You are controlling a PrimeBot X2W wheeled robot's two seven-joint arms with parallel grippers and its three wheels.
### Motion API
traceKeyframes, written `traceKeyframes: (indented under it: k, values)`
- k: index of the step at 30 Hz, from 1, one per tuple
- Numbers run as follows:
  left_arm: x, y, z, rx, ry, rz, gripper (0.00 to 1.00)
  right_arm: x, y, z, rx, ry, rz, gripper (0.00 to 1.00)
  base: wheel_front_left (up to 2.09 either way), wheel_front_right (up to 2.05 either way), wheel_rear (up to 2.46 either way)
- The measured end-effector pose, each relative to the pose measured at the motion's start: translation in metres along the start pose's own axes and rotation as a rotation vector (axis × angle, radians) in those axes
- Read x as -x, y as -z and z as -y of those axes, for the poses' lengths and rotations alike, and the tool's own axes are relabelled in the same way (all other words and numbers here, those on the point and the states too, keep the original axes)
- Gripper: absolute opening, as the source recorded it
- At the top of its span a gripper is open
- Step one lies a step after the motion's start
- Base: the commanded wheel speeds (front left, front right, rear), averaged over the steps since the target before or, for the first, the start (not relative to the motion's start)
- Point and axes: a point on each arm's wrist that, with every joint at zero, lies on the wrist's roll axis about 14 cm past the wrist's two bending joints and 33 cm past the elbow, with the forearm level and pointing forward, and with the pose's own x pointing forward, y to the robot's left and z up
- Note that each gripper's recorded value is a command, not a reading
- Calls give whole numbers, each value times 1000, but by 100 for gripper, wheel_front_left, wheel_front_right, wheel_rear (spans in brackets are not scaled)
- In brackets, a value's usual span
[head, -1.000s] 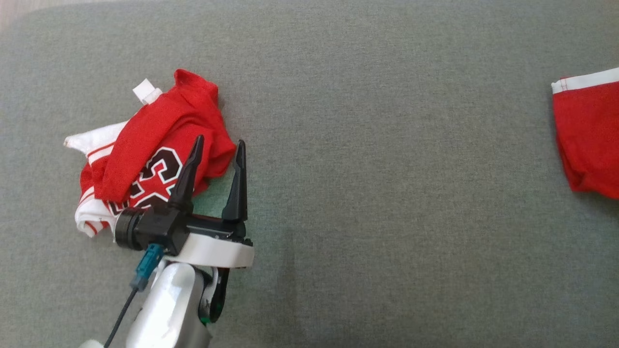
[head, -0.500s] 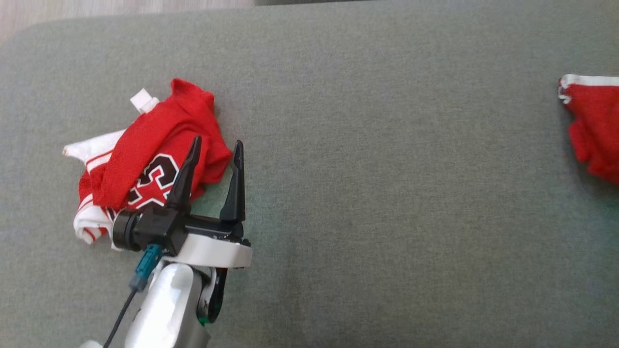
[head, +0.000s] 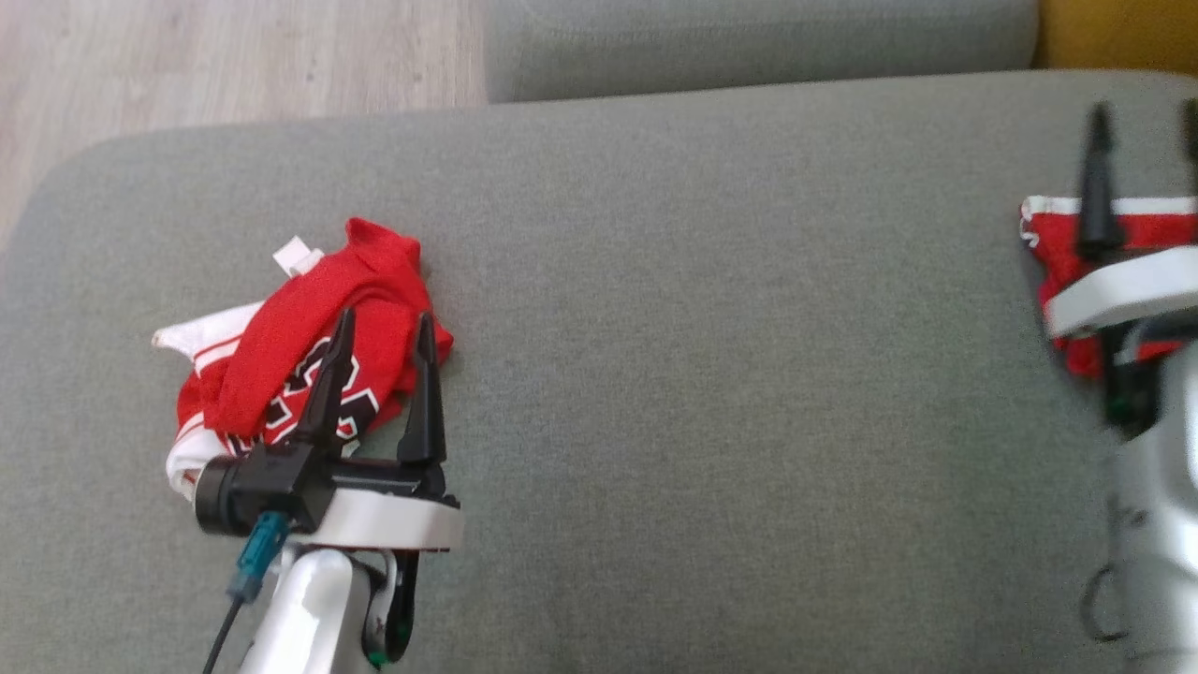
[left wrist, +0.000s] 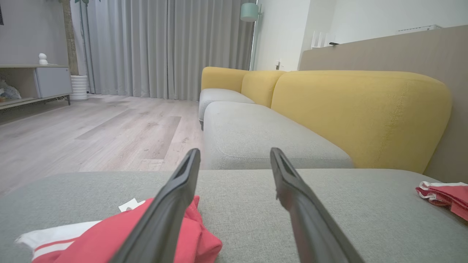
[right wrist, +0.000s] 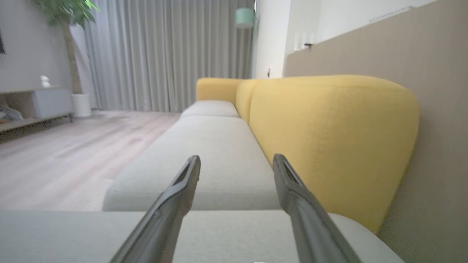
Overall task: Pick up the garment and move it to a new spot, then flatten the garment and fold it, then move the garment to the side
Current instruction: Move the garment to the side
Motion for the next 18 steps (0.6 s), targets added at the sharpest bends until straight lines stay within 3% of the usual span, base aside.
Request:
traceKeyframes:
  k: [6,18]
  values:
    - [11,-7,-3,-2,-14,16,100,22,-15,-46,-160,-56,74,100,0,0,0]
    - [35,8,-12,25,-63,-30,100,103,65,-77,-304,-82,-125,100,0,0,0]
